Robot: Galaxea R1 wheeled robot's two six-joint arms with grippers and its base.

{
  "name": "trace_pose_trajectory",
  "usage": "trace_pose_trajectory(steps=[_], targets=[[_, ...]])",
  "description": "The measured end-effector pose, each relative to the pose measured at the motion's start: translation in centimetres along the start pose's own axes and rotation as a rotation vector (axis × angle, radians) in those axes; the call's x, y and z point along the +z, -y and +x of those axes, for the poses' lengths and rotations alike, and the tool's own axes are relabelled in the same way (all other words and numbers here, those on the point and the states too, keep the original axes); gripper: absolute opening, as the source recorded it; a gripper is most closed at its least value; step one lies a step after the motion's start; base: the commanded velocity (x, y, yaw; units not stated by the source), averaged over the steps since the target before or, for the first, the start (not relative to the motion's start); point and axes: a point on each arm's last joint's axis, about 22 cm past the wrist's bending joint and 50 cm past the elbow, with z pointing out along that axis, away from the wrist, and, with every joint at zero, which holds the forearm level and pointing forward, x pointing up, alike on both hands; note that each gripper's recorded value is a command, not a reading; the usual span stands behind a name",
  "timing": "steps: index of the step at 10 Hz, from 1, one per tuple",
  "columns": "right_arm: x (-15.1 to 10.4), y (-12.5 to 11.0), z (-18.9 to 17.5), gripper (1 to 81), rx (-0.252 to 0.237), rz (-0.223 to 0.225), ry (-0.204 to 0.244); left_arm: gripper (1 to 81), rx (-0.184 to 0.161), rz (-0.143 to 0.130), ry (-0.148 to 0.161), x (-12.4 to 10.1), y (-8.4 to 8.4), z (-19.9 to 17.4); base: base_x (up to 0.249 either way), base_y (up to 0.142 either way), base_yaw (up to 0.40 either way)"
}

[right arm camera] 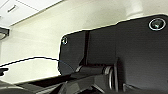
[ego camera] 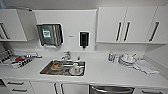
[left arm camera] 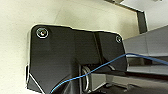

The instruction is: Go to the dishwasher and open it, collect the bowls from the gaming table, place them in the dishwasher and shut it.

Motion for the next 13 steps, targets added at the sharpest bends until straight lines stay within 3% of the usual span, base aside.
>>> trace_pose_trajectory(steps=[2, 5, 7, 9, 11, 13], targets=[[-0.1, -0.1, -0.4, 81.1, 0.003, -0.001, 0.005, 81.1, 0.001, 0.001, -0.003, 0.0, 0.1, 0.2, 0.000, 0.000, 0.000], [-1.5, 0.4, -0.2, 81.1, 0.007, 0.029, 0.006, 81.1, 0.002, 0.019, -0.022, -1.5, 1.8, 0.4, 0.000, 0.000, 0.000], [-3.3, 1.2, 0.5, 81.1, 0.011, 0.071, 0.003, 81.1, 0.013, -0.018, -0.077, -2.9, 0.7, 0.9, 0.000, 0.000, 0.000], [-6.0, 2.1, 2.5, 81.1, 0.003, 0.118, -0.011, 81.1, 0.037, -0.049, -0.136, -5.0, 0.2, 2.3, 0.000, 0.000, 0.000], [-9.9, 2.8, 6.7, 81.1, -0.017, 0.160, -0.047, 81.1, 0.068, -0.046, -0.188, -6.7, 1.2, 4.4, 0.000, 0.000, 0.000], [-13.9, 1.9, 8.8, 81.1, -0.006, 0.160, -0.045, 81.1, 0.066, -0.054, -0.173, -6.2, 0.8, 4.3, 0.000, 0.000, 0.000]])
